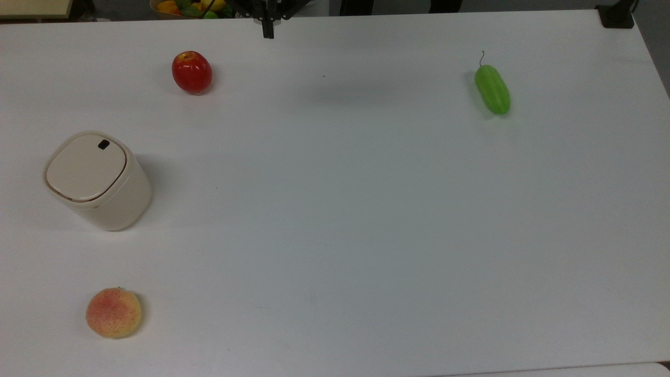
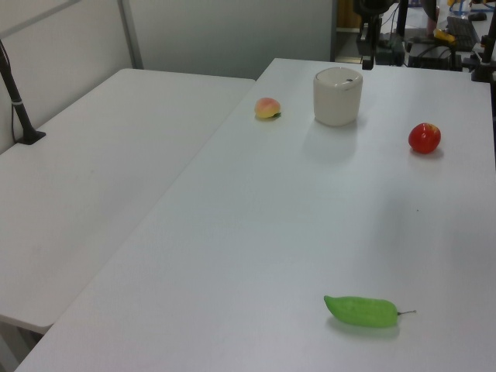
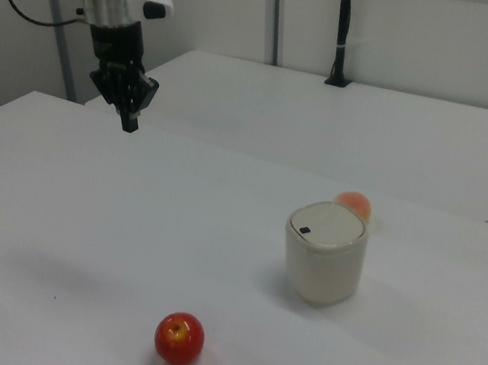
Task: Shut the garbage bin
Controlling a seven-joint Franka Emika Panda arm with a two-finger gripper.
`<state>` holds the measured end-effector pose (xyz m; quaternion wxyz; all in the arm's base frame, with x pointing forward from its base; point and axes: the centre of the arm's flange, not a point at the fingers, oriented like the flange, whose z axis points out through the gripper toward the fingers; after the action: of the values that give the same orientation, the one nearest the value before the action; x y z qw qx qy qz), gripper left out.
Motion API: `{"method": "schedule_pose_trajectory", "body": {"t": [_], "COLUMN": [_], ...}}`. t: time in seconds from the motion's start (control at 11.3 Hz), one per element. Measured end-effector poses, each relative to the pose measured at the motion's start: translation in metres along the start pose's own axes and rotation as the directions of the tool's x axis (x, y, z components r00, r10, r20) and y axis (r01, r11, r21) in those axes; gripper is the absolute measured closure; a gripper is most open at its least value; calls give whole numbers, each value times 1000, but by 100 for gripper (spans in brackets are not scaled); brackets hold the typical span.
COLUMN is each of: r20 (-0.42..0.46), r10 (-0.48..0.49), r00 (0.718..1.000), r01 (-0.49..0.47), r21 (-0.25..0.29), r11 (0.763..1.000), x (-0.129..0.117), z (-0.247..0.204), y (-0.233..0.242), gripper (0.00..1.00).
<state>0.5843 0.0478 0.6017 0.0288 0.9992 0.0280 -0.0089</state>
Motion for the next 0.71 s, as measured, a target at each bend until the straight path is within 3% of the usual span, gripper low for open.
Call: {"method": "schedule_pose_trajectory", "body": {"t": [0.09, 0.53, 0.62, 0.71], "r20": [2, 10, 9, 9], "r10": [1, -1, -1, -1], "r00": [1000, 1000, 1000, 1000], "r01": [-1, 1, 1, 1], "r21": [0, -1, -1, 0], "r11": [1000, 1000, 1000, 1000], "x": [-1, -6, -7, -7], "z": [0, 1, 1, 1], "y": [2, 5, 5, 5], "gripper": [84, 9, 0, 0]}}
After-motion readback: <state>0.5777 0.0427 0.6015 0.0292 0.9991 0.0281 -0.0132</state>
